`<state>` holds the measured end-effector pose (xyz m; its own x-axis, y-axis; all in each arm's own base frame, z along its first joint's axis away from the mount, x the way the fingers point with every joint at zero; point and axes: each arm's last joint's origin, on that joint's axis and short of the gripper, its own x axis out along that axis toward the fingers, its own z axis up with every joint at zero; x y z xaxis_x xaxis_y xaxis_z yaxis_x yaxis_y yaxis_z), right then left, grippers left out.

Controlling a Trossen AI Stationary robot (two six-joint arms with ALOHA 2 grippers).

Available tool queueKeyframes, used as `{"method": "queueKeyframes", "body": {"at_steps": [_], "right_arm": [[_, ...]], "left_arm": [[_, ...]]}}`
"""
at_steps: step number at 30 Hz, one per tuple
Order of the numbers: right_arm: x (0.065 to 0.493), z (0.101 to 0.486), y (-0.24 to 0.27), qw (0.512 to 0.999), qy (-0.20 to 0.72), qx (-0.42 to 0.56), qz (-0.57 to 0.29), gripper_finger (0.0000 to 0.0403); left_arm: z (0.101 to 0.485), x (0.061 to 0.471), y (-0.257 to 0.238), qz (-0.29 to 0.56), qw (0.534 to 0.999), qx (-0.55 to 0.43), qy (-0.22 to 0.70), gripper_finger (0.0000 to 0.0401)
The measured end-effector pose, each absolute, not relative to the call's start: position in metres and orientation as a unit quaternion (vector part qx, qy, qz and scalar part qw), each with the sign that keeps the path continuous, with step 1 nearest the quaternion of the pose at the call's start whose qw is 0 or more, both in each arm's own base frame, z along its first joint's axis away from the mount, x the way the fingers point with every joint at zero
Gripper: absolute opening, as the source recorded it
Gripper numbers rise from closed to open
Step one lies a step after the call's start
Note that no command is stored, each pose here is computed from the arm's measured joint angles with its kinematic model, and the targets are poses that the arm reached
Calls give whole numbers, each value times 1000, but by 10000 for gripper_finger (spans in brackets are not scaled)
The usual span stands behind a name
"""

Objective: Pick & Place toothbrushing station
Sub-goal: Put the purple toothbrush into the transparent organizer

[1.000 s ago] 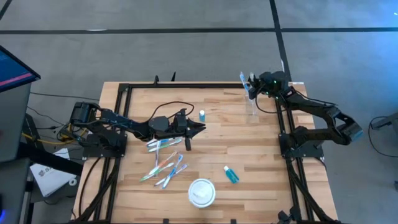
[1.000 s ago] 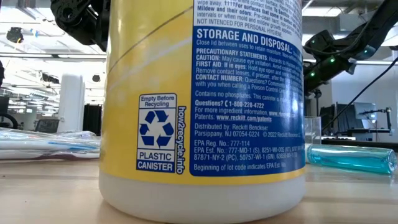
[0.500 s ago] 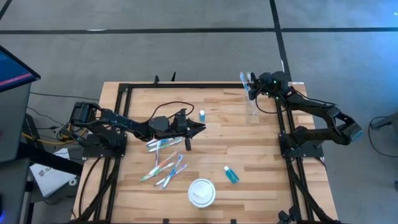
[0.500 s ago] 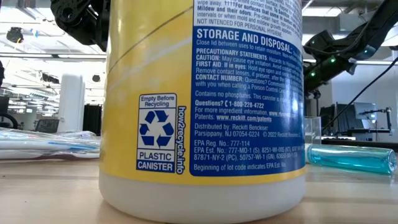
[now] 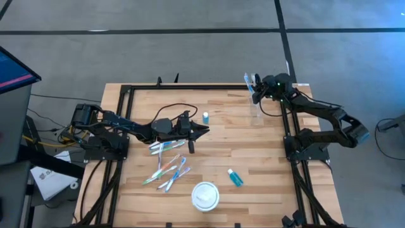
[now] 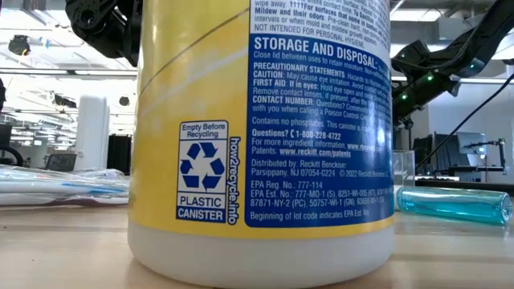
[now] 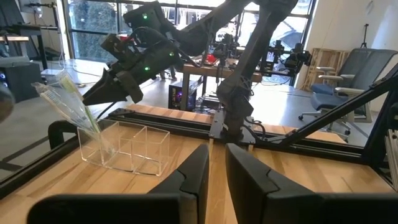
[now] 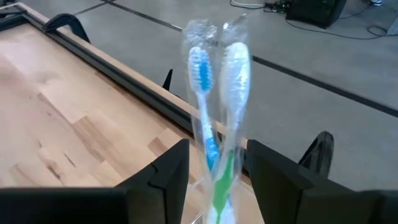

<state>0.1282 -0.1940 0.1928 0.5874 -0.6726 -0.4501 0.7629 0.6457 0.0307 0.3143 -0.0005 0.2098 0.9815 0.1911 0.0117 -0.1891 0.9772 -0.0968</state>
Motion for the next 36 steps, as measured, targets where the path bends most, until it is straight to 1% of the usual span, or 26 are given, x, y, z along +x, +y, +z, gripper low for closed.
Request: {"method": "queueKeyframes", "body": {"at_steps": [7, 13, 21, 25, 30, 36], "right_arm": [[125, 200, -189, 885, 198, 107, -407, 161], [118, 209, -178, 885, 204, 109, -405, 160], [120, 212, -158, 891, 234, 110, -373, 158], [126, 216, -142, 904, 240, 103, -338, 155], [139, 220, -120, 925, 242, 95, -279, 146], [153, 224, -95, 944, 237, 88, -212, 134]], "left_arm": [[210, 314, 0, 98, 994, -47, -9, 48], [208, 314, 0, 98, 994, -46, 0, 48], [206, 314, 0, 98, 994, -46, 11, 48], [199, 314, -1, 100, 992, -61, 43, 48], [188, 311, -2, 103, 986, -82, 105, 48], [192, 293, -3, 127, 961, -164, 181, 45]]}}
